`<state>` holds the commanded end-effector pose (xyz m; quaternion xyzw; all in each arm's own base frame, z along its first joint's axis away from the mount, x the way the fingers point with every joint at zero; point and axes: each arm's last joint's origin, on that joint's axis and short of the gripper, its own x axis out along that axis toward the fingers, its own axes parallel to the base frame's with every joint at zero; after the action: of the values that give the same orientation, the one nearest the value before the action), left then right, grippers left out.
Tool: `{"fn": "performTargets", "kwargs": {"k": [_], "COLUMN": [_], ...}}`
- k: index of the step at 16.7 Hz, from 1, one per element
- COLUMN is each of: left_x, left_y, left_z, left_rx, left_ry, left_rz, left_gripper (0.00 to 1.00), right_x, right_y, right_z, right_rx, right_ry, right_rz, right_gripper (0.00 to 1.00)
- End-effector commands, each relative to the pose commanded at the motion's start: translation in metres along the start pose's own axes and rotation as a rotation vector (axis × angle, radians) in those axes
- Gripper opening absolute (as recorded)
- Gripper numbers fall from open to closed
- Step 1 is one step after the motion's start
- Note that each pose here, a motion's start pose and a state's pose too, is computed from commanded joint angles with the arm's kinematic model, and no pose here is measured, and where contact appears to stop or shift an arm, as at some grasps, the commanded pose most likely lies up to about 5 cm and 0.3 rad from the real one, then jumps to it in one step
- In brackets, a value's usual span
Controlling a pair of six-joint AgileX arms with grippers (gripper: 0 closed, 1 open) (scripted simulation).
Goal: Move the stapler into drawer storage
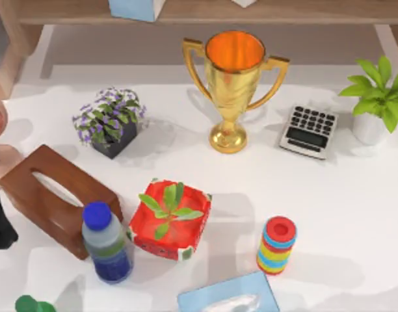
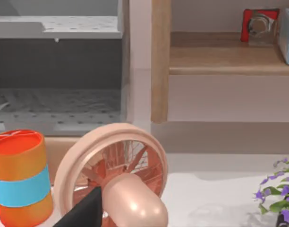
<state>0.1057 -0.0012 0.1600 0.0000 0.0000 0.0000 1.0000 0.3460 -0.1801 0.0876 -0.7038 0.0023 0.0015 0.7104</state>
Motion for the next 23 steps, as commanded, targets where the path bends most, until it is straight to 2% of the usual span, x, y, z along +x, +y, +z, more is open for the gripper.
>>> {"fn": "performTargets", "kwargs": {"k": [4, 10, 12, 15, 17, 22, 23], "left_x": [0.000, 0.000, 0.000, 0.000, 0.000, 0.000, 0.000], "left_y": [0.000, 0.000, 0.000, 0.000, 0.000, 0.000, 0.000], "left_z": [0.000, 0.000, 0.000, 0.000, 0.000, 0.000, 0.000], "left_rx": [0.000, 0.000, 0.000, 0.000, 0.000, 0.000, 0.000], "left_ry": [0.000, 0.000, 0.000, 0.000, 0.000, 0.000, 0.000], "left_rz": [0.000, 0.000, 0.000, 0.000, 0.000, 0.000, 0.000], "left_gripper": [1.00, 1.00, 1.00, 1.00, 1.00, 1.00, 1.00], "right_x": [0.027, 0.031, 0.044, 0.072, 0.086, 0.090, 0.090], "right_y": [-0.001, 0.002, 0.005, -0.007, -0.005, -0.001, -0.001], "right_z": [-0.001, -0.001, -0.001, -0.006, -0.004, -0.002, -0.002], "right_rx": [-0.002, 0.006, 0.010, -0.011, -0.007, 0.002, 0.002], "right_ry": [0.013, 0.019, 0.016, 0.014, 0.010, 0.014, 0.014], "right_rz": [-0.001, 0.013, 0.023, -0.022, -0.009, 0.003, 0.003], "right_gripper": [0.00, 0.00, 0.00, 0.00, 0.00, 0.00, 0.08]}}
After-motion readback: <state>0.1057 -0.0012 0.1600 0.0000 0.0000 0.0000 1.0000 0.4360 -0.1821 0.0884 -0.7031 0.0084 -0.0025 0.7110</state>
